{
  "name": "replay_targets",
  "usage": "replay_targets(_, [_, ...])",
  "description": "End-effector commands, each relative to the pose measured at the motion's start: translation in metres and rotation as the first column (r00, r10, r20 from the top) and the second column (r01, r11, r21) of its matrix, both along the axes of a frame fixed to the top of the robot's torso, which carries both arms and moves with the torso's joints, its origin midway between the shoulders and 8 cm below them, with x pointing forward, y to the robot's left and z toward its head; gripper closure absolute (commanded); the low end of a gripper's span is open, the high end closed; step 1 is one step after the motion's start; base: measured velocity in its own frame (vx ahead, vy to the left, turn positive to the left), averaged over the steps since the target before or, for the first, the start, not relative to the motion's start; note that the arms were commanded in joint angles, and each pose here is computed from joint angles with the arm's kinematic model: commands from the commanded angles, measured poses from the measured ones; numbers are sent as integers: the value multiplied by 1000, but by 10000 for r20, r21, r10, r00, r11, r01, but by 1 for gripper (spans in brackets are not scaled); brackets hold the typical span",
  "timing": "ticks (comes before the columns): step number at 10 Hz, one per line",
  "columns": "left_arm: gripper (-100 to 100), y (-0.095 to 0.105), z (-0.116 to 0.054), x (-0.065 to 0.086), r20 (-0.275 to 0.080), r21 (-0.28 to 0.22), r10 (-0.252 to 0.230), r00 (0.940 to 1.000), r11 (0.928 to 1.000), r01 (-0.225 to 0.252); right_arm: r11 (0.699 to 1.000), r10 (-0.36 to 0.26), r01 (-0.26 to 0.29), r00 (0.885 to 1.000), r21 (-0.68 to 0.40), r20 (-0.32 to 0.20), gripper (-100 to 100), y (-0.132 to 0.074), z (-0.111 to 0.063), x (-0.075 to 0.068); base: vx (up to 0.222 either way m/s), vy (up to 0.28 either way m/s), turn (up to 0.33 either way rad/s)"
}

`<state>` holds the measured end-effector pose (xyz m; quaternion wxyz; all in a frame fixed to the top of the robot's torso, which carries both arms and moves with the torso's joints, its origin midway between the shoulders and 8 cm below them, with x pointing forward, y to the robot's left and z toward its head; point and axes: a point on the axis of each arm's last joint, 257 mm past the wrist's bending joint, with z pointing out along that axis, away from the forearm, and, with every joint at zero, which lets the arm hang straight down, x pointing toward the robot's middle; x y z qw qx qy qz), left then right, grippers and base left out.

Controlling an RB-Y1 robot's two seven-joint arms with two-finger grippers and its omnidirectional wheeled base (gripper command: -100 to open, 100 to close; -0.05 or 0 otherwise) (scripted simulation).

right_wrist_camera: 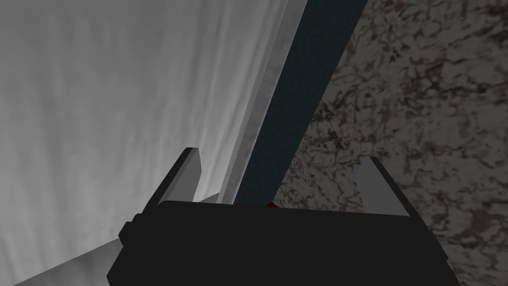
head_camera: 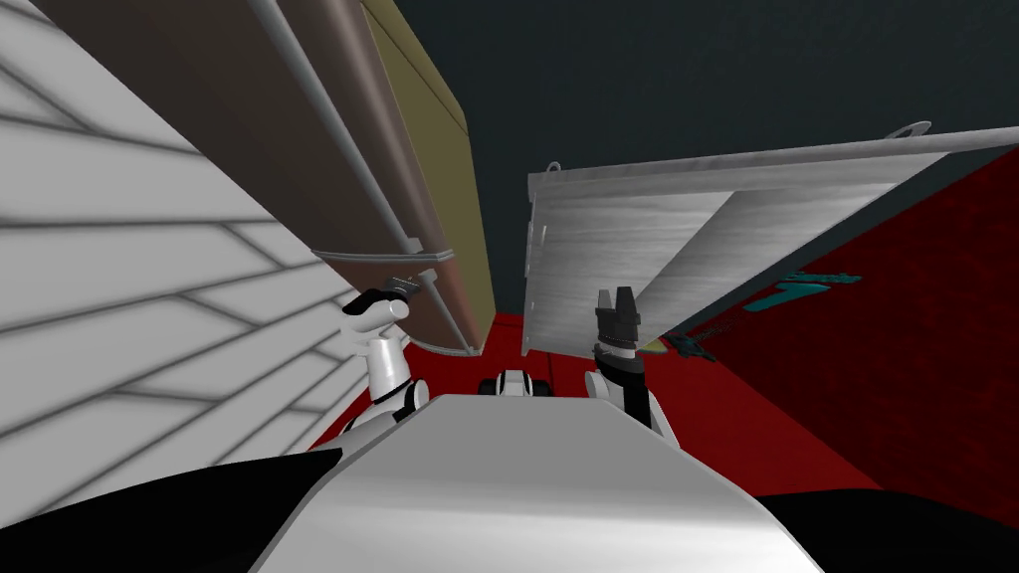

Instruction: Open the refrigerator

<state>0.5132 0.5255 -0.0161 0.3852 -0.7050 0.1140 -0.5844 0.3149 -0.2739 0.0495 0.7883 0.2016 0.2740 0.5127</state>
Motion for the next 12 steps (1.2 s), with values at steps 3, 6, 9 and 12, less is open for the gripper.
replay_targets(3, [100,-38,4,14,51,-1,-1050,9945,9945,1050,10000,0,0,10000,-2,-2,0,0,0,0,-258,253,-40])
replay_targets(6, [100,-61,5,20,67,-12,-1663,9861,9861,1663,10000,0,0,10000,-2,-2,0,0,0,0,-268,257,-50])
replay_targets(9, [100,-85,6,24,72,-31,-2276,9737,9737,2276,10000,-1,1,10000,-1,-4,0,0,0,0,-253,245,-52])
replay_targets(12, [100,-109,6,28,67,-59,-2886,9574,9574,2887,10000,-1,1,10000,-3,-4,0,0,0,0,-261,280,-62])
